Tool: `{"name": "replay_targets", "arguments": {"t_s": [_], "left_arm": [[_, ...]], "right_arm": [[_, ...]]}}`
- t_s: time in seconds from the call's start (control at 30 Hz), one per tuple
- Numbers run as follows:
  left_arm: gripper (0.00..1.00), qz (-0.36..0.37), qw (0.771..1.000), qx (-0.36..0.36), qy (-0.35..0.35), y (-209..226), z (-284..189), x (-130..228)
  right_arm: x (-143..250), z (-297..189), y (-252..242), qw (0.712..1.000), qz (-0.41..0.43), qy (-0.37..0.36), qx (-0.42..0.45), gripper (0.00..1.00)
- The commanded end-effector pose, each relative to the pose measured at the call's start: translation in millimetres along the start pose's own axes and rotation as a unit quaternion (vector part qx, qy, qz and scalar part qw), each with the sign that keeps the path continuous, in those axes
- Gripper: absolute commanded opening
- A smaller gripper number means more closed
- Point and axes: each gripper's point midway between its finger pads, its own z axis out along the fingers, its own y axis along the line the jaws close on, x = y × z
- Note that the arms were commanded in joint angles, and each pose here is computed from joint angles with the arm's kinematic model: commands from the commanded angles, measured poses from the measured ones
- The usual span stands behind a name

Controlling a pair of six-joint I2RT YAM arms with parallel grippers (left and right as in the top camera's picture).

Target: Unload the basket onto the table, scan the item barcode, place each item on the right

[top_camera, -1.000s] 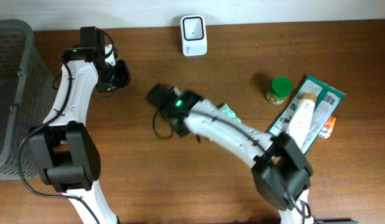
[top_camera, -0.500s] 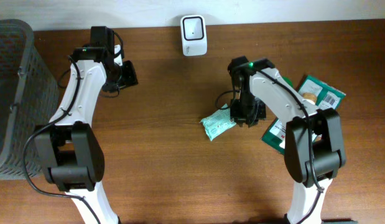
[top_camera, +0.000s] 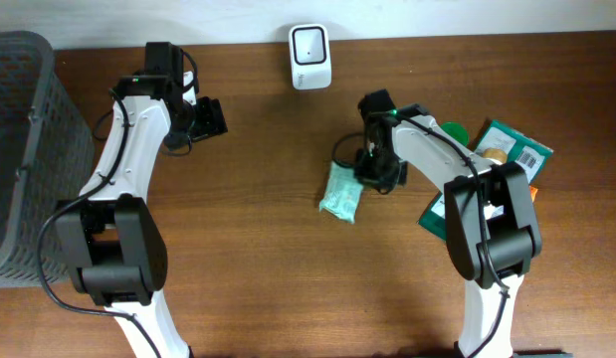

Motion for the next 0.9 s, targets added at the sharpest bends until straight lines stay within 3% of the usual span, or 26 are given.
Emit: {"name": "replay_targets", "arguments": {"t_s": [0.0,0.07,0.23,0.37,0.47,0.53,0.6,0.73,0.77,0.83,0.87], "left_arm": [[0.76,0.003,1.000,-0.001,-0.011,0,-6,-6],[0.76,0.003,1.000,-0.001,-0.011,0,-6,-5],[0.75,0.003,1.000,-0.002,-0.009,0,-6,-5],[0.75,0.002,1.000,-0.002,-0.008,0,-6,-4],[0.73,0.003,1.000,-0.001,-0.010,0,-6,-5],[0.69,0.012,1.000,0.008,-0.006,-5,-6,-3],[0.62,0.082,0.996,0.046,0.003,-28,-5,4],[0.40,0.184,0.981,0.063,0.010,-67,-2,21],[0.41,0.208,0.976,0.066,0.011,-75,-1,25],[0.57,0.242,0.968,0.071,0.017,-88,0,35],[0.59,0.245,0.967,0.072,0.019,-92,0,37]], "right_arm": [[-18,-2,45,0.993,-0.066,-0.035,-0.094,0.16],[-18,-6,85,0.977,-0.142,-0.062,-0.145,0.16],[12,-5,125,0.958,-0.222,-0.046,-0.174,0.16],[14,-9,125,0.958,-0.219,-0.038,-0.181,0.17],[-19,-59,111,0.962,-0.192,-0.065,-0.181,0.31],[-29,-107,92,0.969,-0.163,-0.066,-0.175,0.38],[-17,-142,57,0.981,-0.116,-0.021,-0.155,0.44],[0,-127,23,0.990,-0.042,0.041,-0.129,0.49],[5,-120,21,0.990,-0.033,0.052,-0.127,0.48],[13,-108,16,0.990,-0.018,0.070,-0.121,0.44],[12,-104,16,0.990,-0.020,0.066,-0.123,0.43]]}}
